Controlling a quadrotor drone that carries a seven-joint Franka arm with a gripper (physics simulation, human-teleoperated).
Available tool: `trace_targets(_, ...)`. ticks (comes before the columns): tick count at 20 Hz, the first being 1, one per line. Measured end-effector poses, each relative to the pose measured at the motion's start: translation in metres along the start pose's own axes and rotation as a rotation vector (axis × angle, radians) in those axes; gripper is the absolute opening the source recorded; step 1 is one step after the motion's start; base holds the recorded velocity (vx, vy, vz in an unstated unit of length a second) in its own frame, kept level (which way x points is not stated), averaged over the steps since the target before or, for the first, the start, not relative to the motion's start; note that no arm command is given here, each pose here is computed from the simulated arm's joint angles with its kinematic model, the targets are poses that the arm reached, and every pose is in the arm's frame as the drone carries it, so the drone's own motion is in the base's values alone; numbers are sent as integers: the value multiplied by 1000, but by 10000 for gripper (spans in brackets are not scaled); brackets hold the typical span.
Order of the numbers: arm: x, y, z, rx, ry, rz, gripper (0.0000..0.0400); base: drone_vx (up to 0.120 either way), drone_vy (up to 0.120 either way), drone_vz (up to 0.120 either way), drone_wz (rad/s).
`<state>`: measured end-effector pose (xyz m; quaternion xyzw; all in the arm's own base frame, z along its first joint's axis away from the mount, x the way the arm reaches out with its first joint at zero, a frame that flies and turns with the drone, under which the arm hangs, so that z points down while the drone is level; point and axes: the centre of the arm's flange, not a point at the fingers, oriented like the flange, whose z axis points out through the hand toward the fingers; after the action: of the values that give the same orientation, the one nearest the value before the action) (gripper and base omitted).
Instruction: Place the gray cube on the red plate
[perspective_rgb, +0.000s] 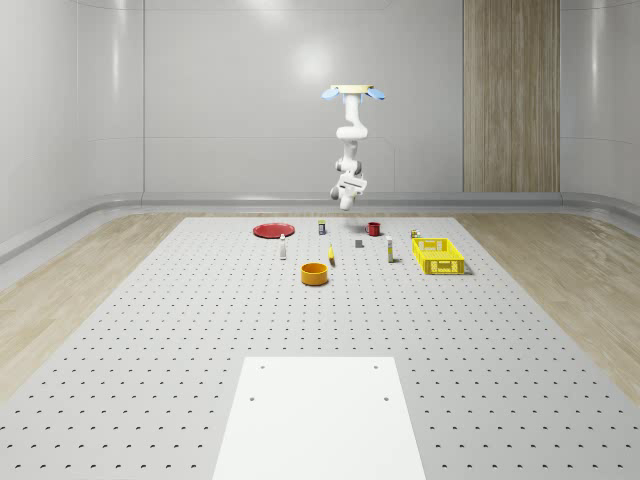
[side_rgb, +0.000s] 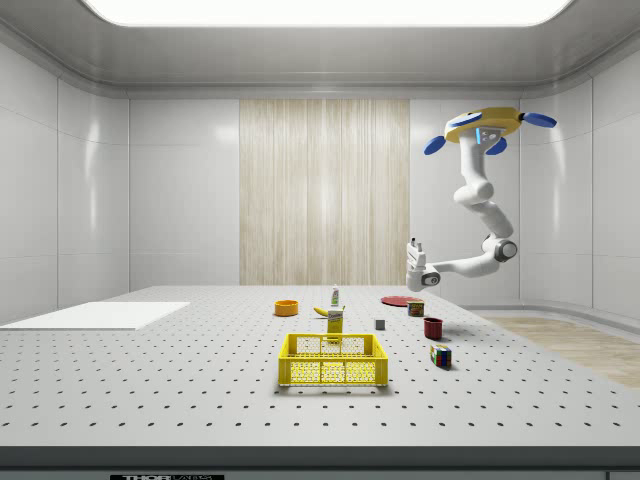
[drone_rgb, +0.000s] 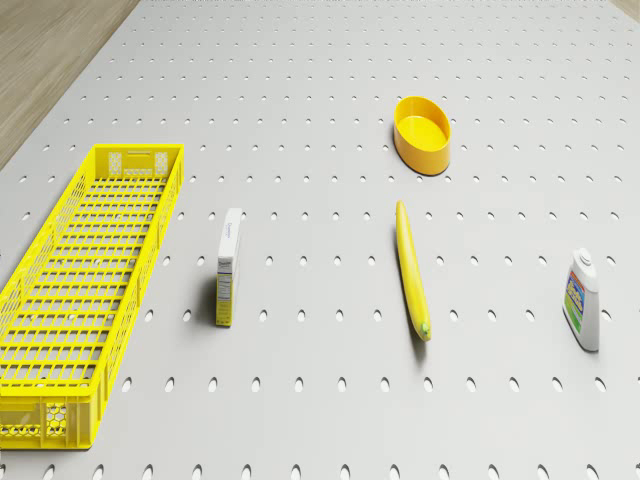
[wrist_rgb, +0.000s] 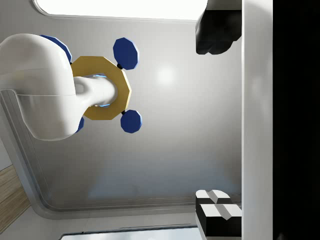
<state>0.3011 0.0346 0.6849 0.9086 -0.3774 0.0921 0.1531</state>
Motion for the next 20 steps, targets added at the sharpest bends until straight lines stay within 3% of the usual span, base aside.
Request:
trace_targets(3,-16,-16,3,-158,160,-5,400,120,0,-67,0)
trace_targets(6,-38,-37,16,-400,404,-12,400,120,0,-120,0)
trace_targets(9,-61,-59,50,-731,733,-21,400,120,0,-120,0)
trace_targets(11,-70,-67,82,-976,978,-28,400,120,0,-120,0)
trace_targets(15,-66,-61,141,-1413,1411,-40,400,120,0,-120,0)
trace_targets(20,-47,-42,177,-1735,1731,-54,400,120,0,-120,0)
